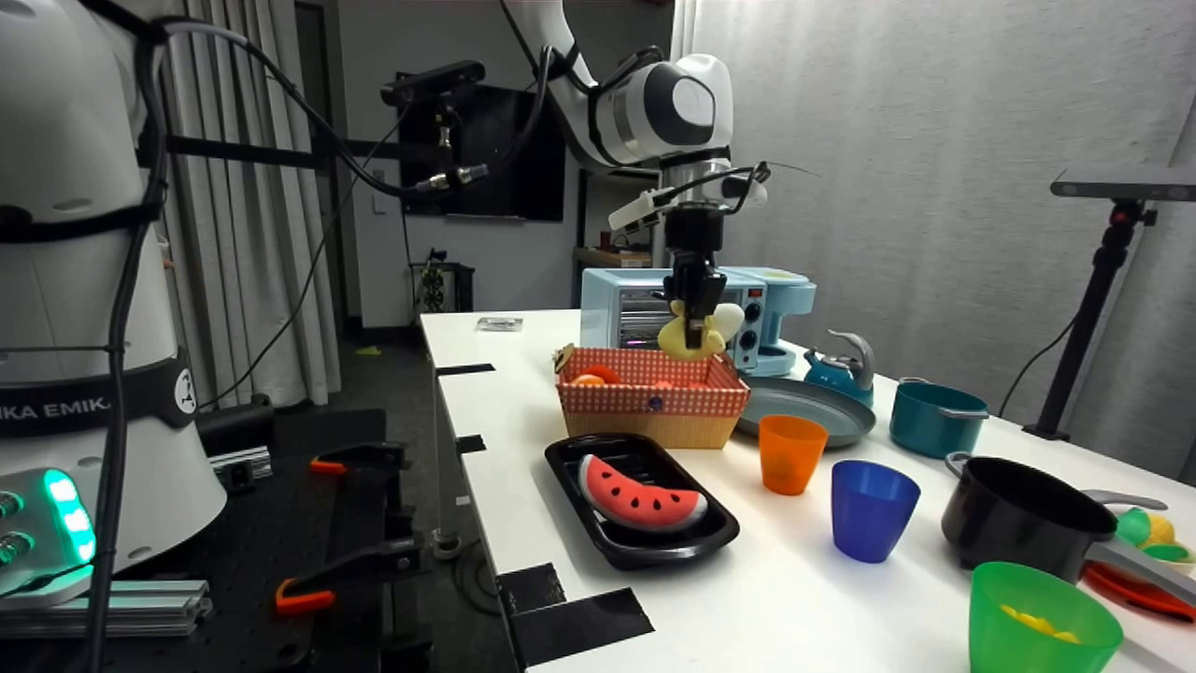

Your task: Remove the watermelon plushie from the box and put them on the tray,then put two of them back

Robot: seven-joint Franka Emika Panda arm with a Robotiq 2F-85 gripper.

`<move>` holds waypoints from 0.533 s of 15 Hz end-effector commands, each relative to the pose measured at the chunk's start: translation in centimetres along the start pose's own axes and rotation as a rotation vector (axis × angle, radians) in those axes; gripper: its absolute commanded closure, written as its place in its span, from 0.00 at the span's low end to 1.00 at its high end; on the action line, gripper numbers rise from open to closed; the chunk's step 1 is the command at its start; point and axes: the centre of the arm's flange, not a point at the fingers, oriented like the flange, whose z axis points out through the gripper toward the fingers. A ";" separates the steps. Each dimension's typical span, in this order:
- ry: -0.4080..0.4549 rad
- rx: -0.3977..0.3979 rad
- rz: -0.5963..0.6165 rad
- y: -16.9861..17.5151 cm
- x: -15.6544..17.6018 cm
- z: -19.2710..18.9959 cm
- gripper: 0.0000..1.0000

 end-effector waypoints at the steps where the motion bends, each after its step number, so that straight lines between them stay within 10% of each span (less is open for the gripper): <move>1: 0.000 -0.009 0.045 3.4 -4.2 -0.8 0.97; 8: -0.056 -0.008 0.096 7.9 -9.3 0.6 0.97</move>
